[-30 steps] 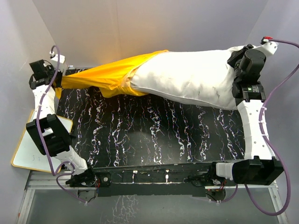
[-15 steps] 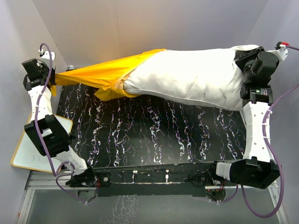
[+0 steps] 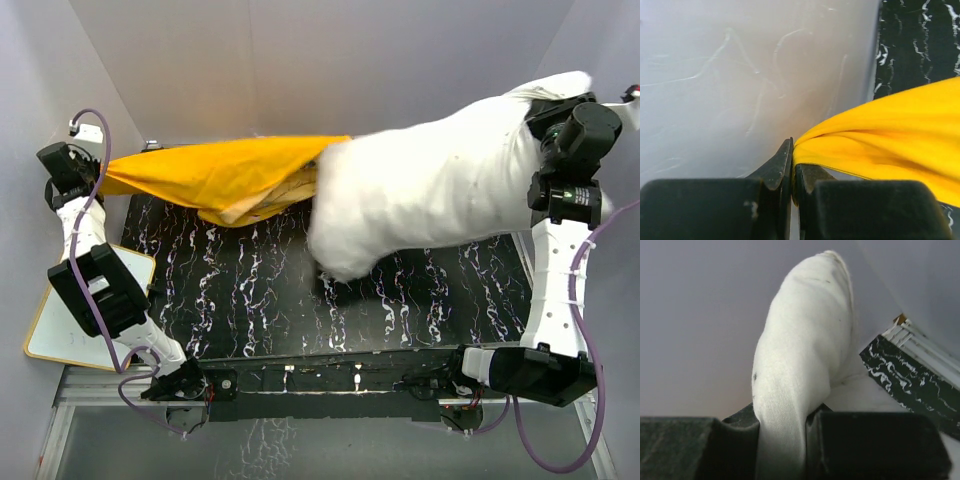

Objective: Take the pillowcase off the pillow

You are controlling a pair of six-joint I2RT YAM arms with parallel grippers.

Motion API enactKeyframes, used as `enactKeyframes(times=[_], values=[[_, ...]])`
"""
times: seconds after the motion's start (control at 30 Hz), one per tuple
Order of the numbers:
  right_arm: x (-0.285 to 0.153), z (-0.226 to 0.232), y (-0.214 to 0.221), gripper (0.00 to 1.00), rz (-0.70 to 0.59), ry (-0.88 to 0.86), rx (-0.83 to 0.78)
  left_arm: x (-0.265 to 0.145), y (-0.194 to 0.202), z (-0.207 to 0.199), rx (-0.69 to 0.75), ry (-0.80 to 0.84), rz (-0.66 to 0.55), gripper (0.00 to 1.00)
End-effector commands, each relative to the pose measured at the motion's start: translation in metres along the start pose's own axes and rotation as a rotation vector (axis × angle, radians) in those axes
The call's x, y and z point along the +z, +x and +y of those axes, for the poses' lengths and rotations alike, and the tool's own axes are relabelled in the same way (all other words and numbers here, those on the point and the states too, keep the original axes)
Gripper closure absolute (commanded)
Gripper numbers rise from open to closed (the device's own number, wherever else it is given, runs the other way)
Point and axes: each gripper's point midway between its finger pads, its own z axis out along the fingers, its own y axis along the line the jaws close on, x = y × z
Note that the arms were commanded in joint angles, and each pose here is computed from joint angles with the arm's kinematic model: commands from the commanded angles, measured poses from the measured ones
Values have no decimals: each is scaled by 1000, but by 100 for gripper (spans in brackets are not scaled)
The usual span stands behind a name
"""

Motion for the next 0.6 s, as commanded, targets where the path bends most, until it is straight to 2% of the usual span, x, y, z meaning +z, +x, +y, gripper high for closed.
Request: enactKeyframes(times=[0.0, 0.17, 0.43, 0.57], values=[[-46, 36, -128, 92, -432, -27, 83, -19, -34, 44, 5, -119, -78, 100], [-34, 63, -102, 92, -312, -199, 90, -43, -87, 1, -161, 121, -174, 100], [-25, 95, -40, 92, -63, -405, 153, -134, -238, -104, -201, 476, -410, 100], [-33, 134, -16, 92, 31, -525, 192, -184, -290, -156, -220, 652, -481, 100]])
